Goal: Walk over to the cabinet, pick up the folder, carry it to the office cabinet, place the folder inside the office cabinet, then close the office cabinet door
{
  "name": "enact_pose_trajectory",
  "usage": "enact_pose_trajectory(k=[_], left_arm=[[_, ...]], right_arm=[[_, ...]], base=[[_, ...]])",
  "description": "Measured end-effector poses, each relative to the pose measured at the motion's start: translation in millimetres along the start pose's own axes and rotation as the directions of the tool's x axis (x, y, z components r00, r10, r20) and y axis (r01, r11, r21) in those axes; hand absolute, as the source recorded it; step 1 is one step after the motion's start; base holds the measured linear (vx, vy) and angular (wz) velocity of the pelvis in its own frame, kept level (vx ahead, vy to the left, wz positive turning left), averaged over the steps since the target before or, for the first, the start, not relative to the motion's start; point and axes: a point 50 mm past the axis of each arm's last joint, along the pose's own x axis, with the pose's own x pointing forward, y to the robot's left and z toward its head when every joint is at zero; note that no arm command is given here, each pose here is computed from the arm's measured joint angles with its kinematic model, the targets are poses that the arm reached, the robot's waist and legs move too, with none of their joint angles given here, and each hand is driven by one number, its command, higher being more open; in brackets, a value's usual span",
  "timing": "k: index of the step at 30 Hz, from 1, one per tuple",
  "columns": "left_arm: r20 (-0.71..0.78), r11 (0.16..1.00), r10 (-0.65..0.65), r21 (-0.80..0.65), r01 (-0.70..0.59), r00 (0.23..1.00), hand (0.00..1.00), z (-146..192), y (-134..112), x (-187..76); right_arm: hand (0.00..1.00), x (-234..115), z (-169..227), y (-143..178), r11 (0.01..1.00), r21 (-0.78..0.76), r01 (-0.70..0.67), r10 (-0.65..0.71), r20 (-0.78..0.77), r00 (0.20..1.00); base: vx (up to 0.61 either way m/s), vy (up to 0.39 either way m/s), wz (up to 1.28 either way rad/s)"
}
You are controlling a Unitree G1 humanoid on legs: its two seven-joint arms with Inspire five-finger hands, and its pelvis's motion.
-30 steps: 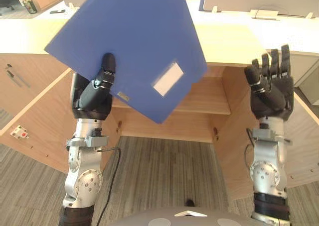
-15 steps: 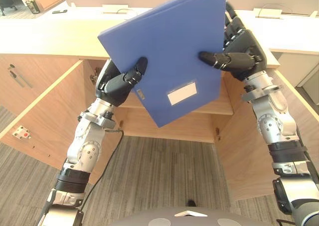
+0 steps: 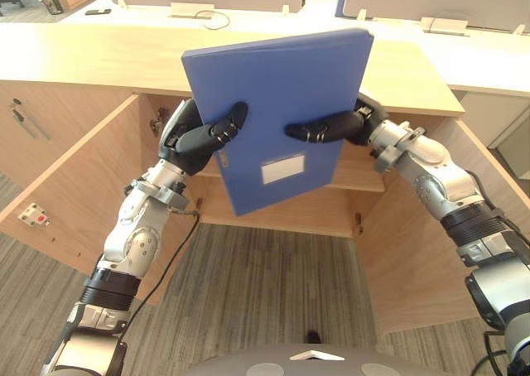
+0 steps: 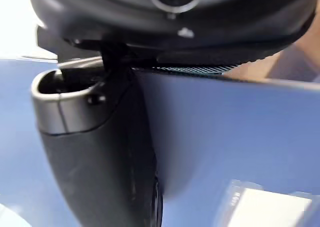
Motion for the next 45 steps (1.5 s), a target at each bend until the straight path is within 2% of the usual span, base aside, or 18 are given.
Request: enact_pose_trajectory(k=[4, 5, 13, 16, 18, 21, 24, 26, 27, 28, 31, 32, 35, 36, 38, 41, 42, 45], left_arm=[[-0.077, 0.997, -0.010, 0.070, 0.016, 0.997, 0.00, -2, 8, -5], [-0.097, 0.997, -0.002, 0.073, 0.009, 0.995, 1.00, -5, 11, -7], [-0.128, 1.000, -0.020, 0.008, 0.021, 0.992, 1.00, -19, 5, -13], [-0.257, 0.999, -0.040, -0.025, 0.035, 0.966, 1.00, -43, 0, -40], [-0.386, 0.999, -0.014, -0.041, -0.002, 0.922, 1.00, -67, -4, -73], [-0.539, 1.000, 0.021, 0.015, -0.015, 0.842, 1.00, -92, -6, -105], [-0.693, 0.994, 0.110, 0.080, -0.076, 0.713, 1.00, -130, -6, -142], [-0.802, 0.976, 0.210, 0.135, -0.174, 0.560, 1.00, -163, -7, -174], [-0.821, 0.966, 0.241, 0.153, -0.208, 0.517, 1.00, -170, -6, -182], [-0.855, 0.933, 0.313, 0.195, -0.303, 0.414, 1.00, -183, -6, -205], [-0.879, 0.852, 0.413, 0.280, -0.443, 0.239, 1.00, -195, -7, -244], [-0.882, 0.800, 0.453, 0.338, -0.496, 0.130, 1.00, -199, -8, -265], [-0.870, 0.708, 0.489, 0.436, -0.555, -0.060, 1.00, -201, -15, -300], [-0.864, 0.688, 0.495, 0.456, -0.564, -0.094, 1.00, -201, -19, -307], [-0.860, 0.669, 0.500, 0.460, -0.584, -0.104, 1.00, -202, -21, -308], [-0.868, 0.646, 0.490, 0.421, -0.637, -0.076, 1.00, -208, -29, -302], [-0.872, 0.642, 0.486, 0.407, -0.650, -0.065, 1.00, -210, -30, -300], [-0.874, 0.655, 0.485, 0.382, -0.652, -0.025, 1.00, -214, -32, -290]], right_arm=[[0.00, -8, -25, 8, 0.994, 0.028, -0.103, 0.106, -0.185, 0.977], [0.00, -8, -32, 13, 0.990, 0.057, -0.127, 0.136, -0.206, 0.969], [0.00, -20, -53, 22, 0.984, 0.125, -0.130, 0.158, -0.247, 0.956], [0.00, -38, -83, 36, 0.969, 0.205, -0.140, 0.200, -0.306, 0.931], [0.00, -60, -113, 54, 0.957, 0.257, -0.134, 0.228, -0.380, 0.896], [0.00, -83, -143, 75, 0.944, 0.317, -0.097, 0.238, -0.446, 0.863], [0.00, -98, -176, 94, 0.905, 0.420, 0.066, 0.153, -0.466, 0.871], [0.00, -98, -190, 93, 0.818, 0.499, 0.286, -0.036, -0.452, 0.891], [0.00, -98, -192, 90, 0.795, 0.506, 0.335, -0.084, -0.455, 0.886], [0.00, -104, -197, 81, 0.722, 0.514, 0.464, -0.212, -0.474, 0.855], [0.00, -120, -203, 63, 0.602, 0.482, 0.637, -0.391, -0.517, 0.761], [0.00, -126, -205, 54, 0.580, 0.419, 0.699, -0.448, -0.553, 0.703], [0.00, -146, -216, 44, 0.528, 0.259, 0.808, -0.524, -0.650, 0.551], [0.00, -154, -223, 47, 0.493, 0.224, 0.840, -0.532, -0.687, 0.496], [0.00, -157, -229, 51, 0.451, 0.218, 0.865, -0.535, -0.710, 0.458], [0.00, -149, -236, 62, 0.266, 0.290, 0.919, -0.549, -0.738, 0.392], [0.00, -141, -238, 66, 0.170, 0.353, 0.920, -0.540, -0.748, 0.387], [0.00, -111, -236, 74, 0.030, 0.480, 0.877, -0.525, -0.739, 0.423]], base=[[-0.05, -0.030, 0.04], [-0.05, -0.032, 0.05], [-0.05, -0.033, 0.04], [-0.01, -0.010, 0.01], [0.00, 0.000, 0.00], [-0.01, -0.004, 0.02], [-0.05, -0.006, 0.06], [-0.09, -0.003, -0.02], [-0.11, -0.015, 0.05], [-0.08, -0.010, 0.06], [-0.05, -0.019, 0.04], [-0.04, -0.022, 0.00], [-0.02, -0.017, -0.04], [-0.02, -0.008, -0.03], [-0.02, 0.005, -0.08], [-0.03, 0.025, -0.24], [-0.04, 0.016, -0.29], [-0.11, 0.018, -0.26]])
